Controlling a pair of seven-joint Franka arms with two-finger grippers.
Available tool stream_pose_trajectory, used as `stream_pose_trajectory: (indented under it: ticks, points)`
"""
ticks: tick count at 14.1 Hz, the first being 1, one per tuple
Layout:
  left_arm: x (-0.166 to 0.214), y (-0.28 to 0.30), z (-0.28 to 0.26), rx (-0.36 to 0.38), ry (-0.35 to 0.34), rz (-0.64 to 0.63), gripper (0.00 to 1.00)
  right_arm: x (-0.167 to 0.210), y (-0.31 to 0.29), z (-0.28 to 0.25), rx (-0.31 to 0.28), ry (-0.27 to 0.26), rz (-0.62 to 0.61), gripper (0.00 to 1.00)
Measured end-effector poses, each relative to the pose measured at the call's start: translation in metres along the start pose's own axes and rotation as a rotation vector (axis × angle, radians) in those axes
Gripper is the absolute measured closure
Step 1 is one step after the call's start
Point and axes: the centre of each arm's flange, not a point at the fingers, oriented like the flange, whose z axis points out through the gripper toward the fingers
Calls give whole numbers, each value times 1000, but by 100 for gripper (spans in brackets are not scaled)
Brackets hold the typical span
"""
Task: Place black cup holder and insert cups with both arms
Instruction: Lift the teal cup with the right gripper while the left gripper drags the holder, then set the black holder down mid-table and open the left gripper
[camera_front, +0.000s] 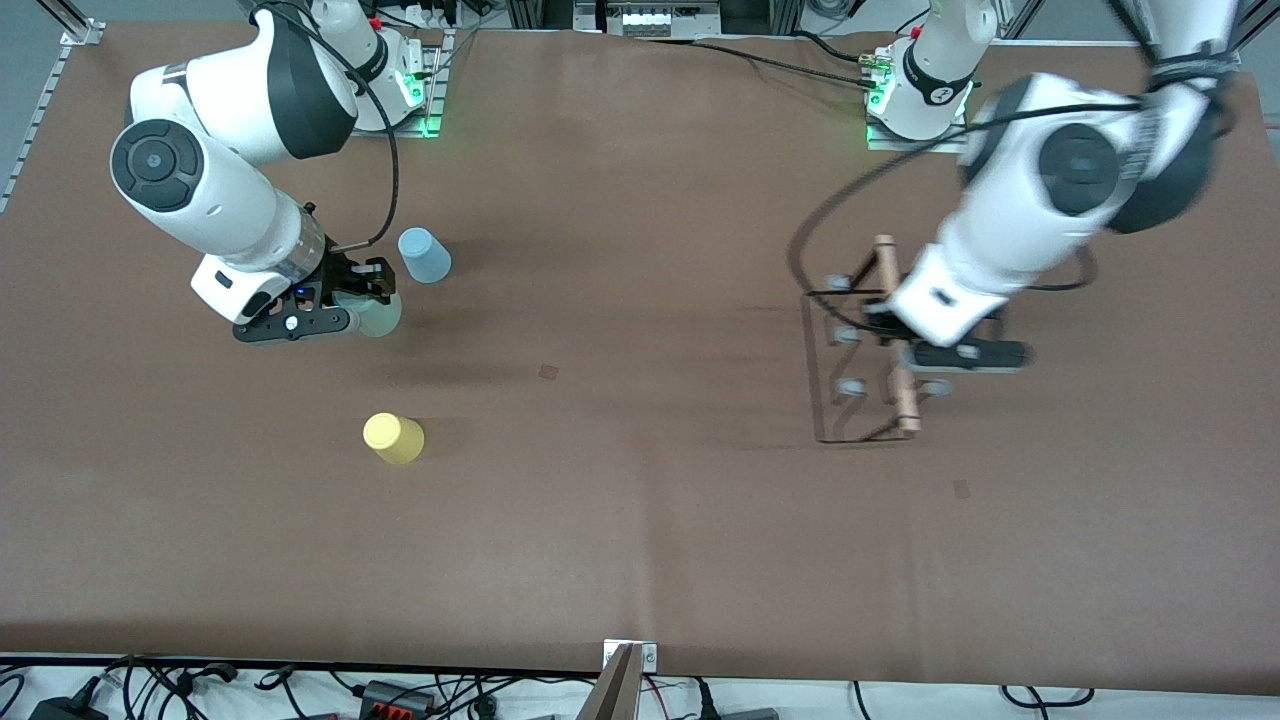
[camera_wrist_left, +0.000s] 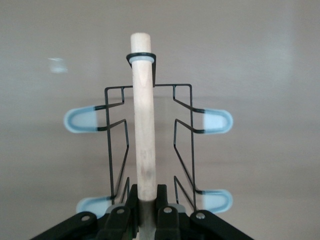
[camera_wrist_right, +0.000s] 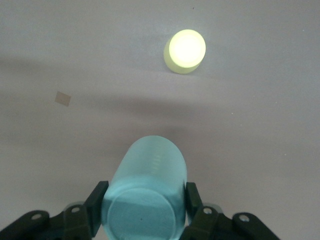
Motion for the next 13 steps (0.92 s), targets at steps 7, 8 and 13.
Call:
stream_pose_trajectory:
  ticks: [7, 8, 13]
  points:
    - [-37, 134, 71, 65, 79, -42, 84, 0, -8, 6, -2, -9, -14, 33]
    - [-42, 152, 78, 74, 95, -50, 84, 0, -8, 6, -2, -10, -14, 33]
    - [-51, 199, 117, 95, 107, -50, 84, 1, -8, 6, -2, -10, -14, 33]
